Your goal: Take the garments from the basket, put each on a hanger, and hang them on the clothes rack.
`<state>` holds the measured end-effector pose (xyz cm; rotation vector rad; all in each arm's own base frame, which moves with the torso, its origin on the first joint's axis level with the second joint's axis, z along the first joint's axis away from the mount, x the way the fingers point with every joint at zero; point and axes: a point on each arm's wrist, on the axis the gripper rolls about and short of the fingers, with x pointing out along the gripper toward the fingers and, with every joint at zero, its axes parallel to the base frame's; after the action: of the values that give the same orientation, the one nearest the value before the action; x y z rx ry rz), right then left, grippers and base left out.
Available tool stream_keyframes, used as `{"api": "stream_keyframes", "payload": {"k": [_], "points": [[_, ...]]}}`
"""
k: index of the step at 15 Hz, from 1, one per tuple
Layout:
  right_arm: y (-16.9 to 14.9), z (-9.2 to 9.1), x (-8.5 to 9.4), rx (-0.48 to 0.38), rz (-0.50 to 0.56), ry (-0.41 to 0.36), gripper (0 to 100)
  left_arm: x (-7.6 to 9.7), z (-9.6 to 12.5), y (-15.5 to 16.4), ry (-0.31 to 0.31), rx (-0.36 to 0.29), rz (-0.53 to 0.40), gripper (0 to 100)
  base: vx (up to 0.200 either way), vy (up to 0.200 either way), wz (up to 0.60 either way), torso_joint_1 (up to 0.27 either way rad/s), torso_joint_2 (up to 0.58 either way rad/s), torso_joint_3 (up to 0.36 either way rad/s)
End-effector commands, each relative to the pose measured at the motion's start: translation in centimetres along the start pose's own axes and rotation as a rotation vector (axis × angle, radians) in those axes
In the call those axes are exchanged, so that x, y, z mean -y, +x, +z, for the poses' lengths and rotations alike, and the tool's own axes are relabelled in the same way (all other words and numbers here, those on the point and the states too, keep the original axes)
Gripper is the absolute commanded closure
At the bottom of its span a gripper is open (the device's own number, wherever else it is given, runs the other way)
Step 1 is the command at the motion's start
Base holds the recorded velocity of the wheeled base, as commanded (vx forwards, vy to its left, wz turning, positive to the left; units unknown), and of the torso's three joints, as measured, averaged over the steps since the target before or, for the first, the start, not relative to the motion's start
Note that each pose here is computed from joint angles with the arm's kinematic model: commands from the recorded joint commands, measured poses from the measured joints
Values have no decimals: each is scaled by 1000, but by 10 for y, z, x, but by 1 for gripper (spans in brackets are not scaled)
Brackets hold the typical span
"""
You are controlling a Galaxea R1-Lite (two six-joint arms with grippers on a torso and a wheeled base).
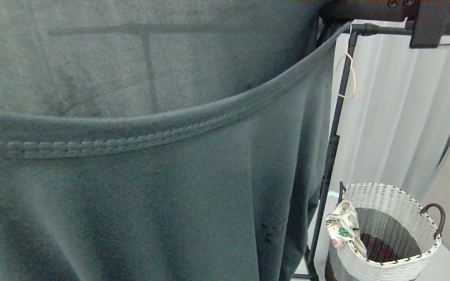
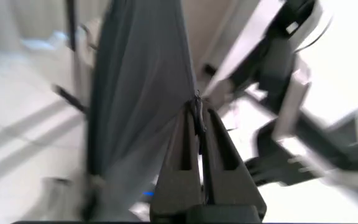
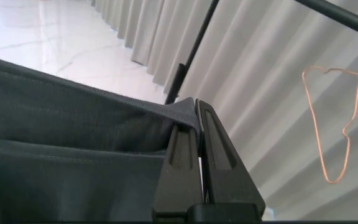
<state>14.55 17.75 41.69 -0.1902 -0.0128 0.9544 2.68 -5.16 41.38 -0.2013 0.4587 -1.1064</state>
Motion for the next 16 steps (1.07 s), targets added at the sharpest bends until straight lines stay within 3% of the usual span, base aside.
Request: {"api": "stream_keyframes", "payload": {"k": [1, 3, 4, 7, 8, 12, 16], "points": [[-7, 2, 5, 10, -31, -1, 100, -7, -1, 18, 144, -36, 93, 100, 0, 0, 0, 0, 0, 0], [-19, 5, 11, 17, -79, -1, 100, -22, 8, 47, 303, -67, 298, 100, 0, 0, 0, 0, 0, 0], [-28, 6, 13, 17, -96, -1, 100, -28, 15, 62, 336, -46, 335, 100, 0, 0, 0, 0, 0, 0], [-52, 7, 12, -9, -102, 4, 100, -38, 36, 92, 369, 64, 388, 100, 0, 0, 0, 0, 0, 0], [-61, 4, 10, -30, -99, 6, 100, -41, 36, 97, 395, 56, 408, 100, 0, 0, 0, 0, 0, 0], [-70, -17, 4, -106, -97, 6, 100, -49, 22, 104, 401, -17, 456, 100, 0, 0, 0, 0, 0, 0], [-74, -22, 4, -125, -158, 5, 100, -50, 22, 106, 405, -6, 488, 100, 0, 0, 0, 0, 0, 0]]}}
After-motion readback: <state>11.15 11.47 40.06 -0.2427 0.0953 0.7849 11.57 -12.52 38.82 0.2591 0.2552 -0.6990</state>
